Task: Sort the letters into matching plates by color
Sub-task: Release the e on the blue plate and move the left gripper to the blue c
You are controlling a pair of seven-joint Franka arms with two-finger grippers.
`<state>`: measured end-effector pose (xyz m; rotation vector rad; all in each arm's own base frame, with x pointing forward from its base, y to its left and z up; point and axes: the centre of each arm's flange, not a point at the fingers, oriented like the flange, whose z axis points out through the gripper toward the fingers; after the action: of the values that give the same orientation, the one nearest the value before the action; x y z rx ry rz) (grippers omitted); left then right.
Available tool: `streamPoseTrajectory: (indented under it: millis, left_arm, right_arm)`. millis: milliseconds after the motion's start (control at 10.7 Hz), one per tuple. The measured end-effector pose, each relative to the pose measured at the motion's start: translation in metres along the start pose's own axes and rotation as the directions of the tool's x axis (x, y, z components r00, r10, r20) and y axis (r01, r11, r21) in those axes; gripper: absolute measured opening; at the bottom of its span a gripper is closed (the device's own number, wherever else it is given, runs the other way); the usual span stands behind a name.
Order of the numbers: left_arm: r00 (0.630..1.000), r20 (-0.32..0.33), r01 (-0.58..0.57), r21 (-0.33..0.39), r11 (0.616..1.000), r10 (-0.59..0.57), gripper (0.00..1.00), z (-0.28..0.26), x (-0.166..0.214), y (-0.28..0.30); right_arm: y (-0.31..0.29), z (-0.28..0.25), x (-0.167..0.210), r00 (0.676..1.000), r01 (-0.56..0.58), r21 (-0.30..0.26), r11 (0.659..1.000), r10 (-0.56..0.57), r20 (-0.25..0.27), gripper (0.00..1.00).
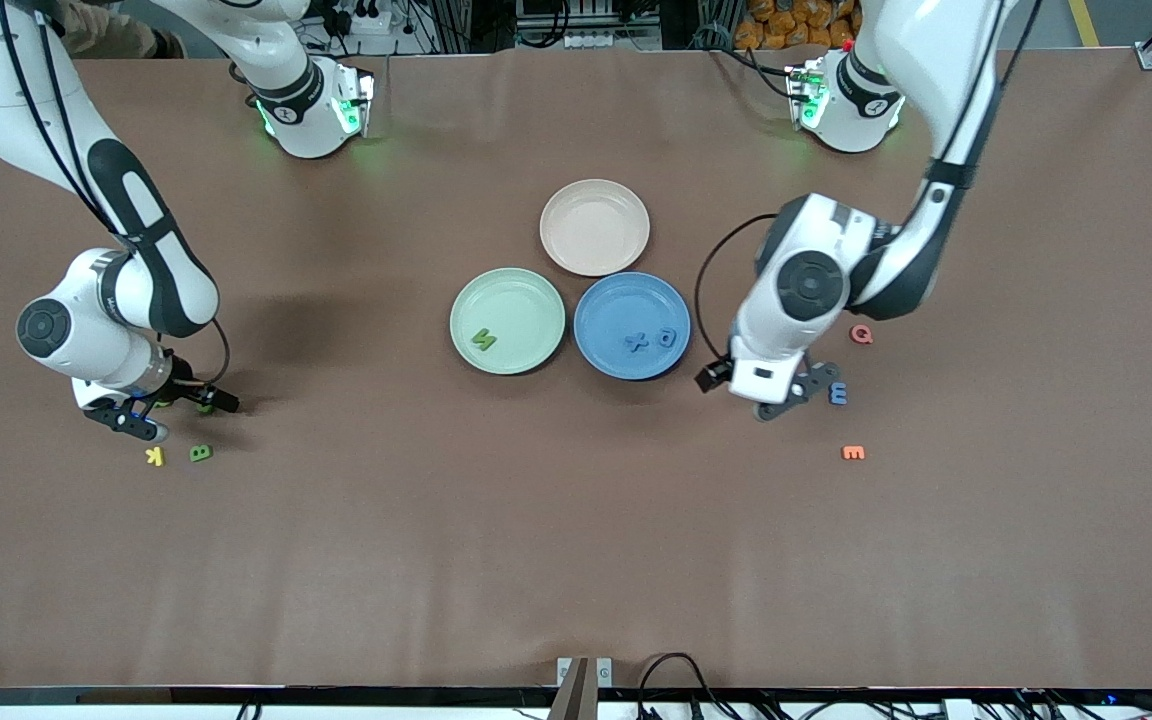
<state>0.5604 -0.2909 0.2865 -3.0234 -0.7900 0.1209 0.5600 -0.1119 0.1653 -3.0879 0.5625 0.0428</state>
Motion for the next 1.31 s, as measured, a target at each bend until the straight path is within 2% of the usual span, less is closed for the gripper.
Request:
streamPoseTrajectory:
  millis: [94,188,281,375,469,562,656,844,938,1031,1125,1219,1312]
  left_arm:
    - [1.000,0.008,-0.025,0.007,1.000,0.025,1.00,-0.004,0.015,-0.013]
    - [0.999,0.017,-0.046,0.015,0.999,0.045,1.00,-0.005,0.028,-0.025]
    - [0.997,0.024,-0.070,0.019,0.997,0.070,1.00,-0.003,0.040,-0.037]
    - [0.995,0.030,-0.100,0.020,0.995,0.099,1.00,-0.003,0.052,-0.050]
    - [0.992,0.035,-0.125,0.020,0.992,0.125,1.00,-0.004,0.064,-0.065]
    - [0.989,0.043,-0.145,0.022,0.989,0.144,1.00,-0.005,0.071,-0.079]
    - [0.987,0.051,-0.154,0.026,0.988,0.152,1.00,-0.004,0.074,-0.090]
    - [0.984,0.065,-0.170,0.035,0.985,0.167,1.00,0.001,0.071,-0.098]
    - [0.983,0.072,-0.174,0.038,0.984,0.171,1.00,0.005,0.068,-0.098]
    - [0.982,0.082,-0.177,0.044,0.983,0.173,1.00,0.010,0.065,-0.100]
    - [0.980,0.091,-0.180,0.050,0.982,0.175,1.00,0.014,0.061,-0.101]
    - [0.981,0.098,-0.176,0.056,0.983,0.170,1.00,0.018,0.058,-0.101]
    - [0.988,0.100,-0.126,0.066,0.990,0.119,1.00,0.021,0.053,-0.100]
  right_arm:
    - [0.000,-0.001,-0.001,1.000,-0.001,0.001,1.000,0.001,0.000,0.93]
    - [0.001,-0.001,-0.001,1.000,-0.002,0.001,1.000,0.002,-0.001,0.85]
    - [0.001,-0.004,0.000,1.000,-0.003,0.003,1.000,0.003,-0.006,0.73]
    - [0.003,-0.006,0.000,1.000,-0.006,0.004,1.000,0.006,-0.008,0.69]
    - [0.005,-0.006,0.000,1.000,-0.009,0.005,1.000,0.009,-0.010,0.59]
    - [0.005,-0.008,0.000,1.000,-0.011,0.006,1.000,0.011,-0.012,0.57]
    - [0.005,-0.008,0.000,1.000,-0.011,0.007,1.000,0.011,-0.012,0.49]
    - [0.007,-0.008,0.000,1.000,-0.014,0.009,1.000,0.014,-0.013,0.47]
    - [0.008,-0.009,0.001,1.000,-0.017,0.010,1.000,0.017,-0.014,0.40]
    - [0.008,-0.010,0.001,1.000,-0.018,0.013,1.000,0.018,-0.015,0.39]
    - [0.007,-0.010,0.001,1.000,-0.016,0.015,1.000,0.016,-0.016,0.30]
    - [0.005,-0.011,0.001,1.000,-0.014,0.016,1.000,0.014,-0.016,0.27]
    - [0.004,-0.011,0.001,1.000,-0.012,0.017,1.000,0.013,-0.018,0.27]
